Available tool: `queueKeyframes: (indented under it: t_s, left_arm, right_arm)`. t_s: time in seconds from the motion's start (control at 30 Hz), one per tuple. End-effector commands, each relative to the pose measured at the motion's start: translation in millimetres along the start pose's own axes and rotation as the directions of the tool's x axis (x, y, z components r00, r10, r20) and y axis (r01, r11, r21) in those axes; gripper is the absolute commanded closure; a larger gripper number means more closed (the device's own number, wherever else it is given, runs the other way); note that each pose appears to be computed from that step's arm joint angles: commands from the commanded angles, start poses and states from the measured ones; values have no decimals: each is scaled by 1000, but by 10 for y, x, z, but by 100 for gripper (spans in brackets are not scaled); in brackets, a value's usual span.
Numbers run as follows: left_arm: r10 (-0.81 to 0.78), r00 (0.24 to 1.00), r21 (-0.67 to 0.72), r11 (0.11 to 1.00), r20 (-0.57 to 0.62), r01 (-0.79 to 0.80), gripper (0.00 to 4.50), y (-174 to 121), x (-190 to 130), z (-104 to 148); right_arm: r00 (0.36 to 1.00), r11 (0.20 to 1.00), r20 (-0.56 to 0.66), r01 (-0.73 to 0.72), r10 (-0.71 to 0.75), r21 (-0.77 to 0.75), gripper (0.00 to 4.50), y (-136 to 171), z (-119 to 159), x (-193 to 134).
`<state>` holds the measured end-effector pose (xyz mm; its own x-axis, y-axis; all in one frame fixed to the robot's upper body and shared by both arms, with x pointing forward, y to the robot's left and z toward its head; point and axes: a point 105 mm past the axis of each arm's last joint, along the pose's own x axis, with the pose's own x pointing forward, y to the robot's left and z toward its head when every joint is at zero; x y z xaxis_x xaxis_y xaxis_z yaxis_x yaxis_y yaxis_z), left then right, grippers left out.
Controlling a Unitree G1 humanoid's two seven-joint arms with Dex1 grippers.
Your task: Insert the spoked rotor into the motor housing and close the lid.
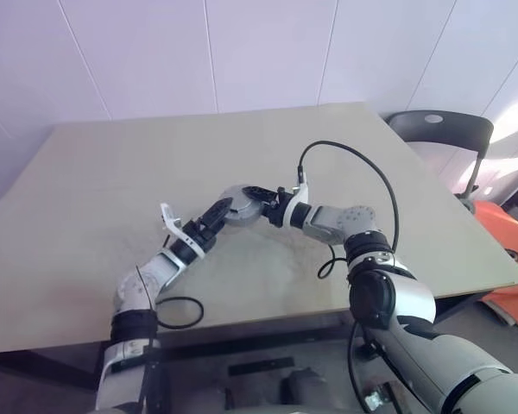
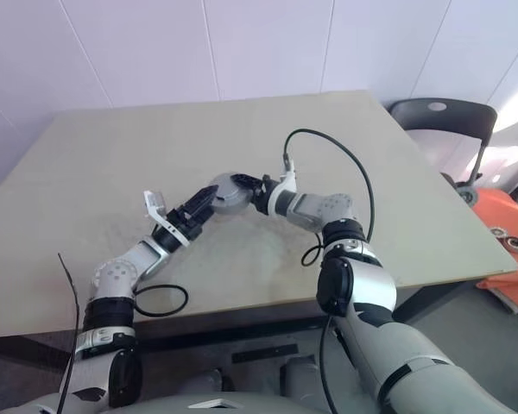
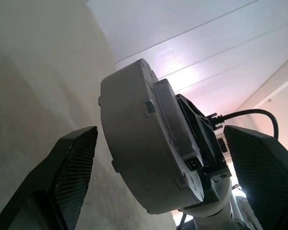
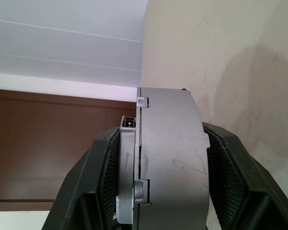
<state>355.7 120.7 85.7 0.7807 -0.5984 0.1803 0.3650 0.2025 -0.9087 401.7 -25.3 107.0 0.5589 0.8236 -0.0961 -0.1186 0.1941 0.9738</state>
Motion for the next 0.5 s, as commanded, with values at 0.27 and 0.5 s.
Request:
queueKeyframes:
  t_s: [0.27,0.5]
  left_arm:
    - [-62,997,-19,998,44,63,3,-169,193,130]
    - [-88,996,-23,996,10,88,3,-272,303,88]
  right_arm:
    - [995,993,36,-94,96,-71,228,350,170,11]
    - [995,993,32,-91,94,-68,228,338,151,19]
